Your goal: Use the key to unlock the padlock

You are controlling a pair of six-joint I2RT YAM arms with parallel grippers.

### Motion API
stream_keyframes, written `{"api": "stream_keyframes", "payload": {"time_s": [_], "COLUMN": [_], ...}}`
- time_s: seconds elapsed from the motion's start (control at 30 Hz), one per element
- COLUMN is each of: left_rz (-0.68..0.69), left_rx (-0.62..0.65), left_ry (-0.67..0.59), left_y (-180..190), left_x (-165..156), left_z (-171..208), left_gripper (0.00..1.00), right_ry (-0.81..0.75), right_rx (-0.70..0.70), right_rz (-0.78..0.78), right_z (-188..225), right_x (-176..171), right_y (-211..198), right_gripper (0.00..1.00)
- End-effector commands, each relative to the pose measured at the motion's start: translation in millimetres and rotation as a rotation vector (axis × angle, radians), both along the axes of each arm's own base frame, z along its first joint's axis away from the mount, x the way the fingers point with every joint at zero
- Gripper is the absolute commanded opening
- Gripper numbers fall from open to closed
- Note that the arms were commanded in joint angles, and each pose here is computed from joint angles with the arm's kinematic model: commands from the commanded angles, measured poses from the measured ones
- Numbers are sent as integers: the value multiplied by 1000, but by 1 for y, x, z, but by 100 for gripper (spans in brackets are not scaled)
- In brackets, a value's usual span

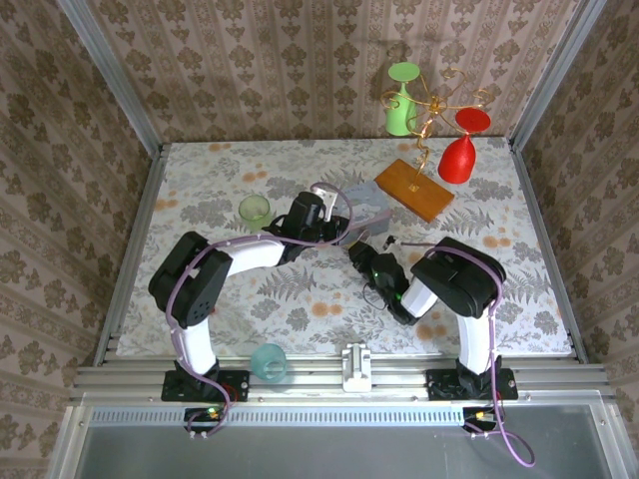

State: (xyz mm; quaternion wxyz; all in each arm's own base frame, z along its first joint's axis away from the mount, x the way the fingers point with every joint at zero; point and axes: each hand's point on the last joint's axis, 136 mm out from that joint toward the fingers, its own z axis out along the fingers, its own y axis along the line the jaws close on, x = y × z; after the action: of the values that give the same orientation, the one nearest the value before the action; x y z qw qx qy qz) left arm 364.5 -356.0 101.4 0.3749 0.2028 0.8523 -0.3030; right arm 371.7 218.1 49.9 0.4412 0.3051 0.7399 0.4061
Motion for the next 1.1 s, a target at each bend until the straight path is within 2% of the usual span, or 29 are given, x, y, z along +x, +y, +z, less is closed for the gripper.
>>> {"api": "stream_keyframes", "payload": {"time_s": [0.0,0.07,0.27,0.43,0.57,0.67,0.77,0.93,1.07], "left_rz": [24,27,33,41,44,43,36,13,-31], "left_rx": [267,267,267,270,264,253,234,174,96], "left_ry": [374,378,376,366,371,363,333,205,105], "left_y": [55,57,61,67,68,66,62,51,24], "left_x": [-63,-63,-64,-63,-62,-59,-54,-39,-23], "left_z": [-117,-120,-118,-113,-114,-110,-87,-9,46], "left_gripper": [27,27,26,25,25,25,25,27,28], "right_ry": [-149,-147,-57,3,55,81,131,163,162], "right_rx": [-8,-1,25,-28,-92,-66,-60,-97,-120], "right_rz": [18,38,3,31,62,164,225,215,202], "right_z": [50,51,27,21,17,14,0,-15,-16], "right_x": [14,15,18,24,28,30,15,-4,-4], "right_y": [-3,-3,-38,-59,-57,-33,-17,-28,-35], "right_gripper": [0,0,0,0,0,0,0,0,0]}}
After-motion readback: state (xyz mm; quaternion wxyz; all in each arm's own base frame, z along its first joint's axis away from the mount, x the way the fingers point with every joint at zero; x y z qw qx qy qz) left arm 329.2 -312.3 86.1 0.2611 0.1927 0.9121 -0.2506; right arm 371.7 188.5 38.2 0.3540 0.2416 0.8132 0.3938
